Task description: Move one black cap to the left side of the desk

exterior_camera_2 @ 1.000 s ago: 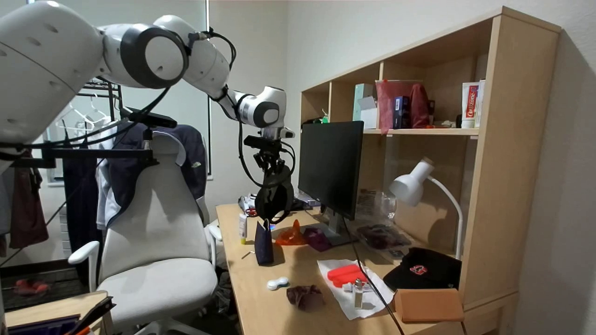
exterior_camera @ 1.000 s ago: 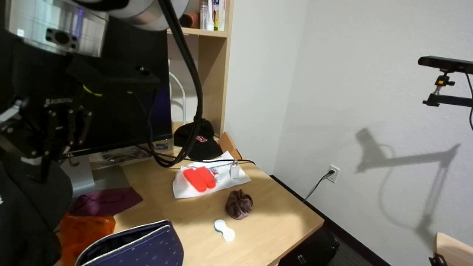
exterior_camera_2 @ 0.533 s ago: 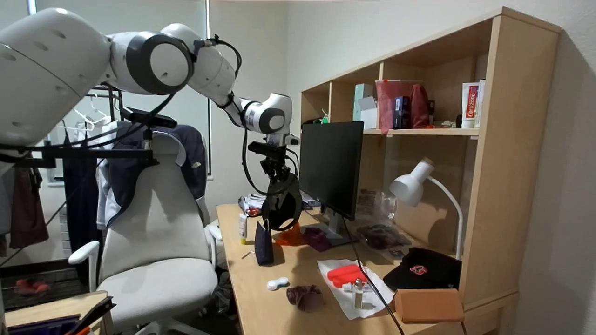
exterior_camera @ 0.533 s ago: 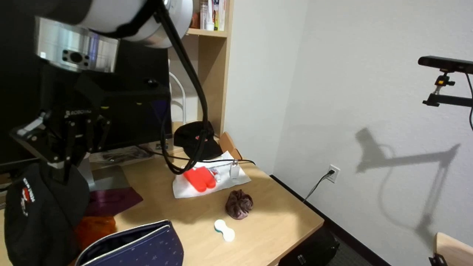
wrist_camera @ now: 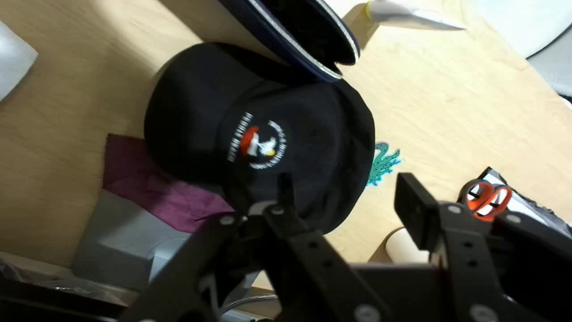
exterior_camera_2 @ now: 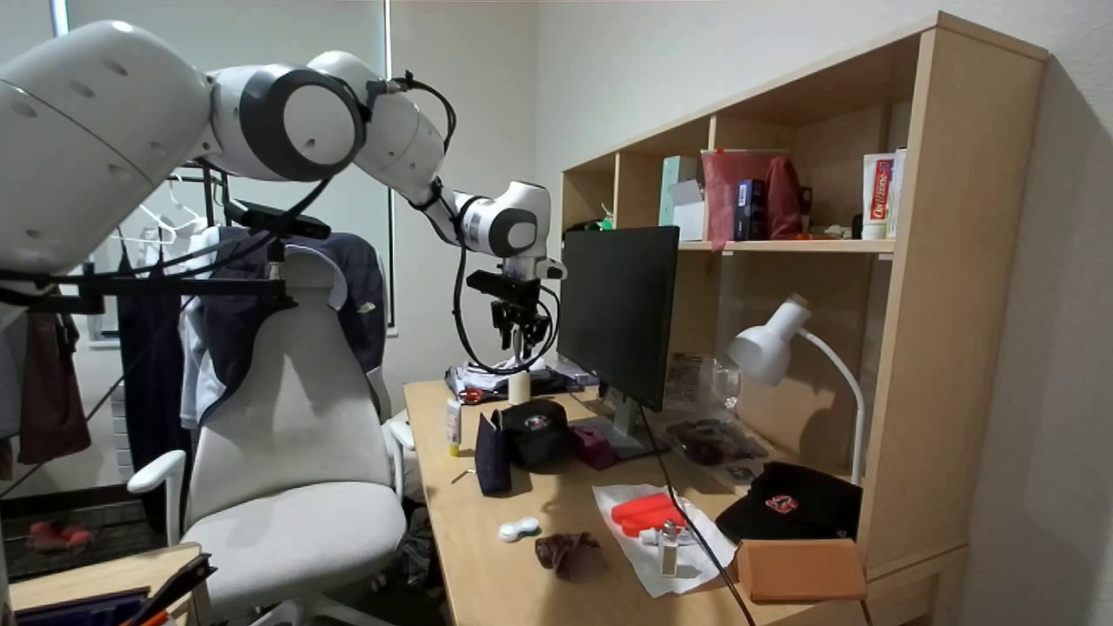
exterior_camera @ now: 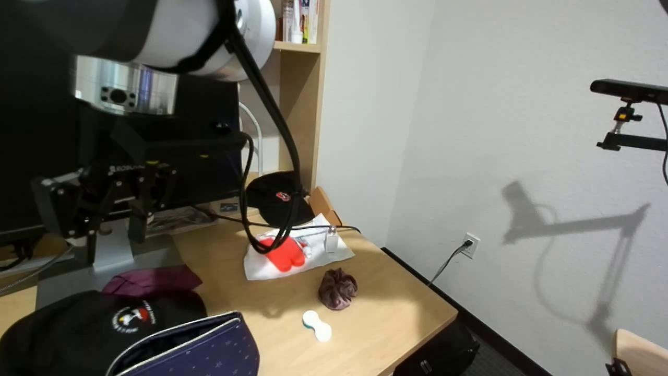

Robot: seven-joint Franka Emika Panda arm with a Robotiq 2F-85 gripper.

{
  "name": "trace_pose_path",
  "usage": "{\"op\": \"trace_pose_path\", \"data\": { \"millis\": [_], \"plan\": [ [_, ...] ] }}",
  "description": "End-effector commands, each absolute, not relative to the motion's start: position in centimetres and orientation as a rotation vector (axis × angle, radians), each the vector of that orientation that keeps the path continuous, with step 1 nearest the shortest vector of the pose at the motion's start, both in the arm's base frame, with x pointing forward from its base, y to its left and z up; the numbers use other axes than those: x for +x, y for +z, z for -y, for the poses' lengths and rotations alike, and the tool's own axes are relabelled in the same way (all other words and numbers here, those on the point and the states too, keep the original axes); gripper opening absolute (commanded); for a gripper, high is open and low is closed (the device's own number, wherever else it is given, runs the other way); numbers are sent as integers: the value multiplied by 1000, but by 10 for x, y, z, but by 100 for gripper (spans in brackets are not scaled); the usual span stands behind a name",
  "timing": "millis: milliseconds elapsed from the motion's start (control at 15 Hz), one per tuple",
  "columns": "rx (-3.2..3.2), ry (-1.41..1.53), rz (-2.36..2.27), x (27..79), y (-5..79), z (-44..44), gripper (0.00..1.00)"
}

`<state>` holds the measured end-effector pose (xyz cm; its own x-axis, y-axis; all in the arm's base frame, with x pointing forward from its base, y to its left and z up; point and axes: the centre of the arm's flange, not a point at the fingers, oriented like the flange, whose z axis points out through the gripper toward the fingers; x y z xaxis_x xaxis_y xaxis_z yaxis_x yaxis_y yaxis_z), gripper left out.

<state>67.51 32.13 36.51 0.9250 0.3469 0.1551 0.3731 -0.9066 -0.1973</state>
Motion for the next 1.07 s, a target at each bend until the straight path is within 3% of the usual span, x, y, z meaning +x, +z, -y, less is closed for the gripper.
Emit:
{"op": "trace_pose_path", "data": {
  "millis": [0,200,1000],
  "plan": [
    [-2932,-215,470,670,386,-313,92],
    [-3001,-285,425,653,423,-299,100],
    [-3145,-431,207,522,570,-193,100]
  ]
}}
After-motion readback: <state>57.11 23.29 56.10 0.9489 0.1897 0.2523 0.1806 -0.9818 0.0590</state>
